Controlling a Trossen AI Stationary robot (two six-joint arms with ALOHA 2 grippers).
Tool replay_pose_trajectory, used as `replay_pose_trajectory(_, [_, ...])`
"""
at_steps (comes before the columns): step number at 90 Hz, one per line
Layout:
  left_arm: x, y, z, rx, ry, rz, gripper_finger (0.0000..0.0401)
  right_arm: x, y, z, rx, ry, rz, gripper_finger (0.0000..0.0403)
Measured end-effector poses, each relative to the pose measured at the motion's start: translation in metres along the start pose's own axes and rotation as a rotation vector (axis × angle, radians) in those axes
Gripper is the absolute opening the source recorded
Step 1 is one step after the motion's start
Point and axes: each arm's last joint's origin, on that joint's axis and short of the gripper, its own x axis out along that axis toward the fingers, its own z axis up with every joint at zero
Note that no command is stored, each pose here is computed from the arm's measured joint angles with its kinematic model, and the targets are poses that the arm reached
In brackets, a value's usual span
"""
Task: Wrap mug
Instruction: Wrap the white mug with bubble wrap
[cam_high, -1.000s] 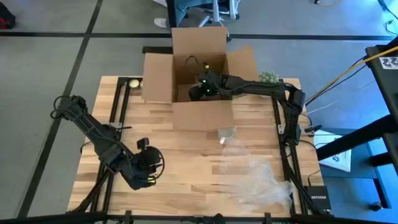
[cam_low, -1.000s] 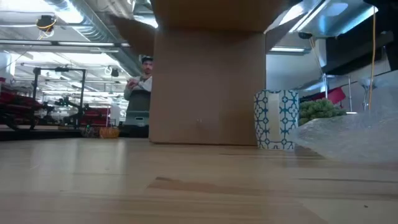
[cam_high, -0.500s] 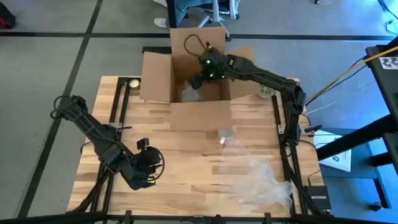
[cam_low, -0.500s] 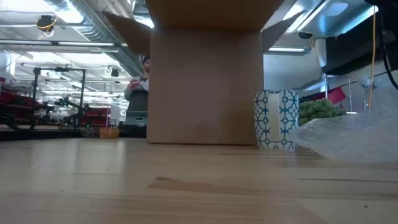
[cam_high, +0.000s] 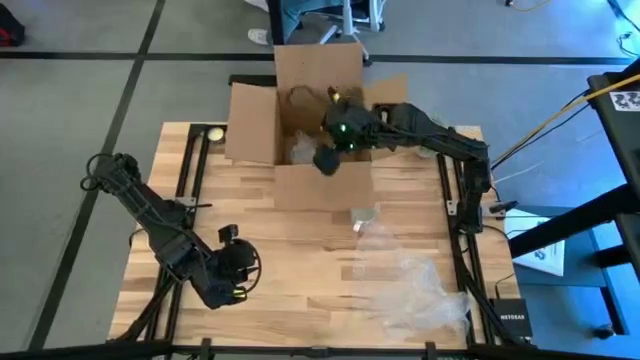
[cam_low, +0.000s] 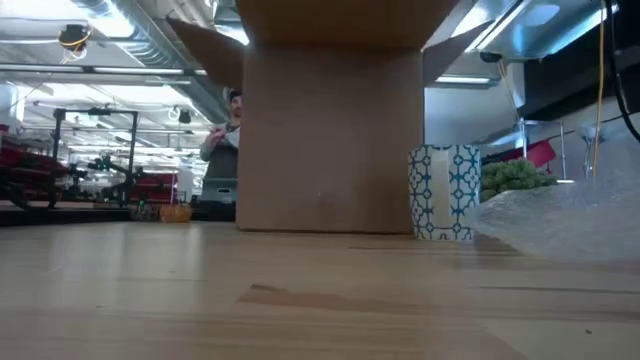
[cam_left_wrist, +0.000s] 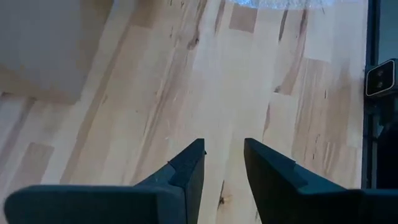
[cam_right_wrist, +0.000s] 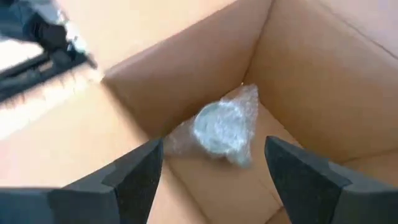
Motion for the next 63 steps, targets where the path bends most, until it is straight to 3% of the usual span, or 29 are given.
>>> replay_pose_trajectory(21, [0.000,0.000,0.000,-0.004,0.000,0.000,0.0098,-0.028,0.063,-0.039,-0.157,0.032,-0.047,0.0266])
replay_pose_trajectory(42, [0.000,0.000,0.000,-0.007,0.000,0.000,0.0098,-0.053,0.116,-0.088,-0.227,0.071,-0.026,0.0266])
replay_pose_trajectory(63, [0.000,0.000,0.000,-0.032,-0.001,0.000,0.0098,-0.048,0.156,-0.153,-0.241,0.204,-0.032,0.0251])
